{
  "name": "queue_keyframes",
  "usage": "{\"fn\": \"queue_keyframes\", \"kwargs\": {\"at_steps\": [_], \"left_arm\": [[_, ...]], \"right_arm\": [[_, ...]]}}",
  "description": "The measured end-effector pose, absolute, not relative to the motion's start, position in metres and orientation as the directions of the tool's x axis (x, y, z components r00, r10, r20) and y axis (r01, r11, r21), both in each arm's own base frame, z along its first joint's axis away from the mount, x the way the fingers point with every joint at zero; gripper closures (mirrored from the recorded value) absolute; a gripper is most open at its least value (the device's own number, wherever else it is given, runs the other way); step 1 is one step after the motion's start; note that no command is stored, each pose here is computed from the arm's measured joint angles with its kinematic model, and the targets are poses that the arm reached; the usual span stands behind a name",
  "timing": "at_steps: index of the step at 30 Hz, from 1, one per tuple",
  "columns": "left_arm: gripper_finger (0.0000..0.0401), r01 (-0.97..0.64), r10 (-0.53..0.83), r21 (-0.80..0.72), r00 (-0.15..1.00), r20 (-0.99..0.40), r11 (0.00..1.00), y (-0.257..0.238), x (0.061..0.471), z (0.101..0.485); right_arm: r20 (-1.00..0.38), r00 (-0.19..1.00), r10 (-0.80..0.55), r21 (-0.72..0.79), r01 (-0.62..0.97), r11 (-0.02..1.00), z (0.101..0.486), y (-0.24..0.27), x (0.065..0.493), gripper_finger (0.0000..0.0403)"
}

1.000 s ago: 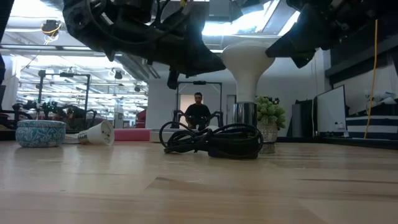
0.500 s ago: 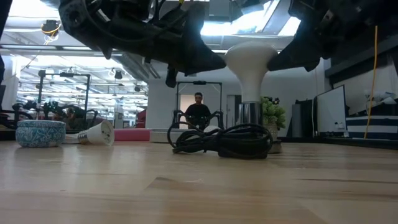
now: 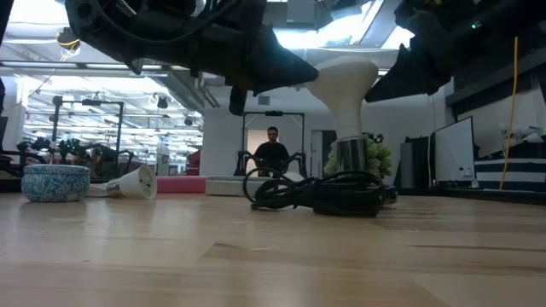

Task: Screw lightbulb
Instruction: Remove the lightbulb from the lamp

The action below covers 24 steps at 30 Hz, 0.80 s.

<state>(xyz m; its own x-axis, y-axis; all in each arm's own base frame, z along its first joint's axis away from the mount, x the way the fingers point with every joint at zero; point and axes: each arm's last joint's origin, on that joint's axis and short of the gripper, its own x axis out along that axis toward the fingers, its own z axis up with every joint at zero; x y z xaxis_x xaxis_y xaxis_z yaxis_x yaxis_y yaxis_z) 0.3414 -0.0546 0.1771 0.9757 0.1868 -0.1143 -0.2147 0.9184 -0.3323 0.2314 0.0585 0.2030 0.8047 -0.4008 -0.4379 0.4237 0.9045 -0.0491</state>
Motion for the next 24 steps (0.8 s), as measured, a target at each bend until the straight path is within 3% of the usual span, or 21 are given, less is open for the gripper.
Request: {"fn": "queue_keyframes", "kwargs": {"at_steps": [11,18,24], "left_arm": [[0.0400,-0.201,0.195,-0.322,0.979,-0.053,0.925,-0.057,0.341,0.183],[0.0400,-0.174,0.197,-0.271,0.979,0.058,0.947,-0.057,0.341,0.196],[0.0400,-0.192,0.221,-0.260,0.971,0.087,0.946,-0.049,0.342,0.199]], "right_arm": [[-0.435,0.806,-0.403,-0.048,0.426,0.904,0.203,0.058,0.232,0.0397],[-0.483,0.817,-0.315,0.004,0.362,0.932,0.201,0.061,0.231,0.0397],[-0.558,0.809,-0.185,0.137,0.310,0.941,0.196,0.064,0.229,0.0397]]}}
